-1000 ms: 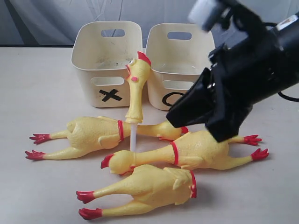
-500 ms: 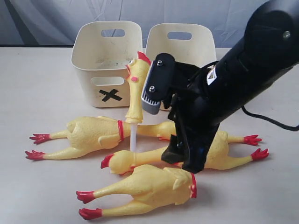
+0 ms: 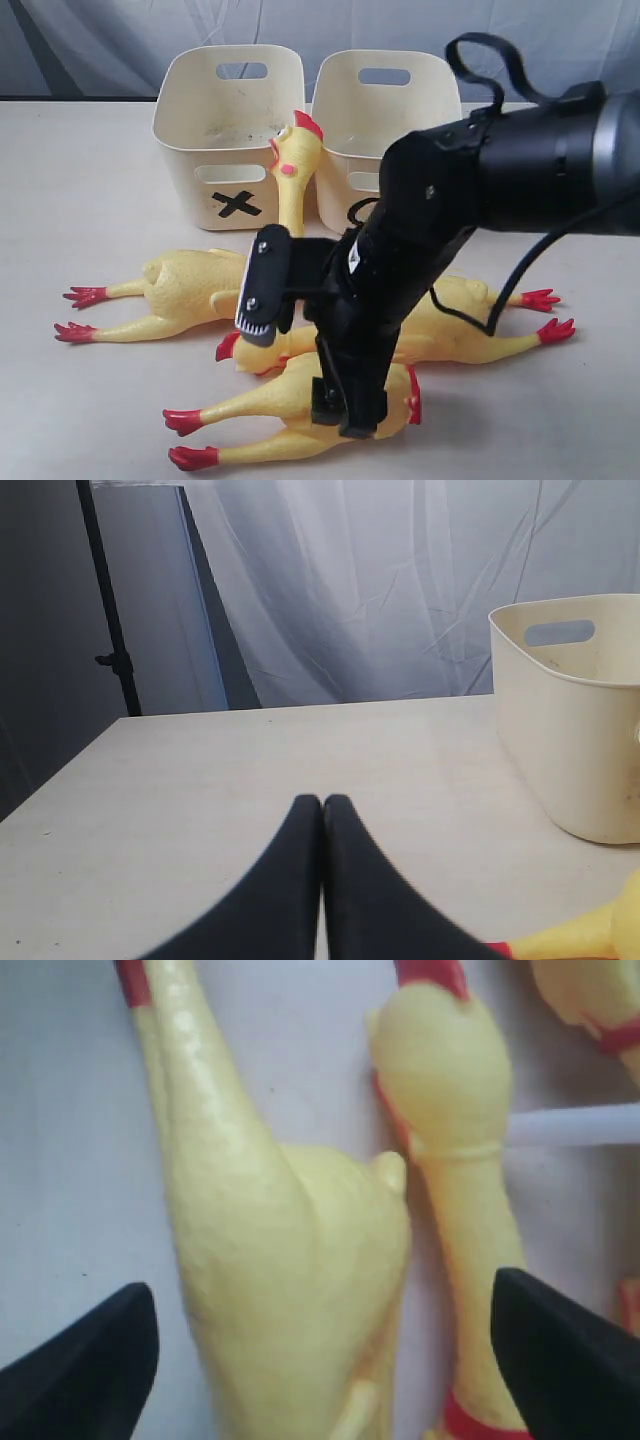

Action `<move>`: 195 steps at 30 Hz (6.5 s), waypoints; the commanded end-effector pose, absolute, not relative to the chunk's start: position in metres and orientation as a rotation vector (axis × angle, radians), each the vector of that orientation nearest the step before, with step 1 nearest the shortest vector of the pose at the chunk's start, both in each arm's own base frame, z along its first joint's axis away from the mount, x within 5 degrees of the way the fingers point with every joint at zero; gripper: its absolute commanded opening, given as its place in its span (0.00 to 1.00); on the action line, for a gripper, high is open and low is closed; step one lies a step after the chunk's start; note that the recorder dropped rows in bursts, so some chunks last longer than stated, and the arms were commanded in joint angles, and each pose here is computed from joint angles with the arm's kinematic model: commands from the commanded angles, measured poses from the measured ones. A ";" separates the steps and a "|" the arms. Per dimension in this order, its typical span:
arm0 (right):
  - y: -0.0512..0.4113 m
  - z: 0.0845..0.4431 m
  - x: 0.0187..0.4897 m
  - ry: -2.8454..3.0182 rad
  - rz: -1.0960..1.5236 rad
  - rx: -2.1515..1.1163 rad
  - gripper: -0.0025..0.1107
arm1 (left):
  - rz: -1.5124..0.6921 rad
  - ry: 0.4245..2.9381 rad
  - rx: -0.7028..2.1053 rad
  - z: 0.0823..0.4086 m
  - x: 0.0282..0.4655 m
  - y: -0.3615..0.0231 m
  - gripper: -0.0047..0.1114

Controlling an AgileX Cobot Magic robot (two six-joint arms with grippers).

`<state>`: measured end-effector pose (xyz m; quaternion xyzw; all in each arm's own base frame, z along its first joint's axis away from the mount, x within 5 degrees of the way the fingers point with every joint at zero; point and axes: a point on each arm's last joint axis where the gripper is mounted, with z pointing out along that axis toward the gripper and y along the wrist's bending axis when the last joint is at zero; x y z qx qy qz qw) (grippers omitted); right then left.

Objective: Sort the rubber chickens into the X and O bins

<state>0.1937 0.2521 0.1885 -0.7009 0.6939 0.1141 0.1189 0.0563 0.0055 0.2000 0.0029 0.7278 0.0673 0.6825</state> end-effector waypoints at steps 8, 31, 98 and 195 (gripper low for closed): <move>0.255 0.130 0.174 2.100 0.153 -2.453 0.61 | 0.142 1.620 0.013 0.201 0.056 0.005 0.04; 0.291 0.323 0.197 1.842 0.194 -2.161 0.01 | 0.142 1.620 0.013 0.201 0.056 0.005 0.04; 0.287 0.203 0.284 2.635 0.418 -0.199 0.94 | 0.142 1.620 0.013 0.201 0.056 0.005 0.04; 0.325 0.243 0.396 1.749 0.535 -0.699 0.79 | 0.142 1.618 0.013 0.201 0.056 0.005 0.04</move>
